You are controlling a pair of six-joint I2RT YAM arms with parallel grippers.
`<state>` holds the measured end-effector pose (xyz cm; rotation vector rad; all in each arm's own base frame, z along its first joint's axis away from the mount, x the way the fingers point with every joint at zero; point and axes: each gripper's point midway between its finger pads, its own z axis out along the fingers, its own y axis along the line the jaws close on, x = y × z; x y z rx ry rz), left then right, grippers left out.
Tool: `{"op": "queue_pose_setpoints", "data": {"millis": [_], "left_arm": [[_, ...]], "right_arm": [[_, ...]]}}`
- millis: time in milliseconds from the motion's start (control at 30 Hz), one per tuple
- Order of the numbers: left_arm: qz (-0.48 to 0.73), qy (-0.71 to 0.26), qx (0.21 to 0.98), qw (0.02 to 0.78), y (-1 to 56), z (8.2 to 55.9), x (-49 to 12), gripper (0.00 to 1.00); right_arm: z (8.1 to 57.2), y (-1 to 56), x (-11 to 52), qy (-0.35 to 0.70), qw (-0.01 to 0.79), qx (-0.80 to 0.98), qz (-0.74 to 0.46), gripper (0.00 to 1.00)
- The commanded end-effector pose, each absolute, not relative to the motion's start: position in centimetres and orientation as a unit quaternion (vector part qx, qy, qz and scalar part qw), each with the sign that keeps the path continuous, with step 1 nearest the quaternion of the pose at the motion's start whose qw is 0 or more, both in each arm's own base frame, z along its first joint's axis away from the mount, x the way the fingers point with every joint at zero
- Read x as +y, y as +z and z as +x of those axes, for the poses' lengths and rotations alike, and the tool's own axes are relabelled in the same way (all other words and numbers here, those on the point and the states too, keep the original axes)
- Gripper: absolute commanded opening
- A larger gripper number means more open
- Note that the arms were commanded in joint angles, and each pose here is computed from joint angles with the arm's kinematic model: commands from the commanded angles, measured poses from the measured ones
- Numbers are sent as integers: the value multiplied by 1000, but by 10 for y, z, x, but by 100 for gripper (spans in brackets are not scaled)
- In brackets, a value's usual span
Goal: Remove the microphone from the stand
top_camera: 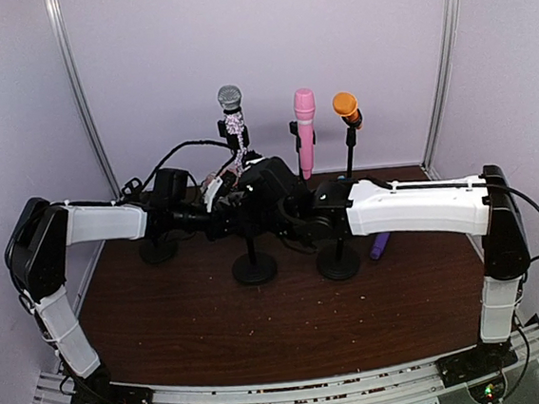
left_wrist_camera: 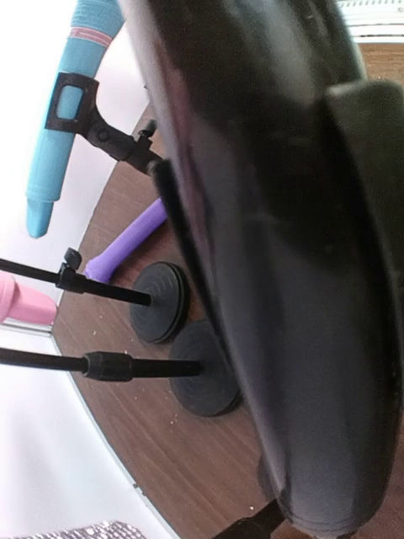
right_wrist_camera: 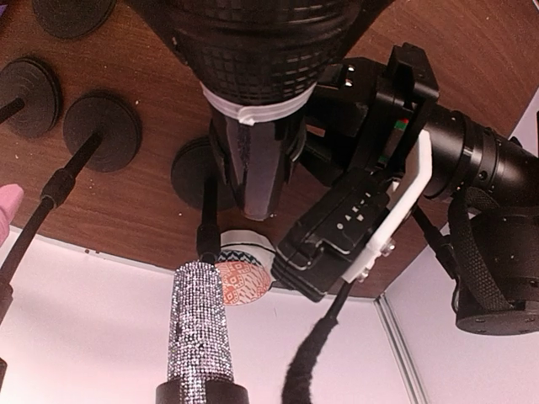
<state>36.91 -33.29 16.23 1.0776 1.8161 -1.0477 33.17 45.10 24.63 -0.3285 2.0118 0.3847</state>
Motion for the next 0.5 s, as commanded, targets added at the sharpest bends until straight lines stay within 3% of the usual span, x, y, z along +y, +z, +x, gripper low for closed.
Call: {"op": "queue_pose_setpoints", "data": {"millis": [0,467], "left_arm": [[396,-436,712,382,172,377,-337,0],[360,-372,773,366,156,385,-307,0]], "right_arm": [[317,249,448,167,498,838,-147,39],[304,268,449,198,516,822,-142,21]]}}
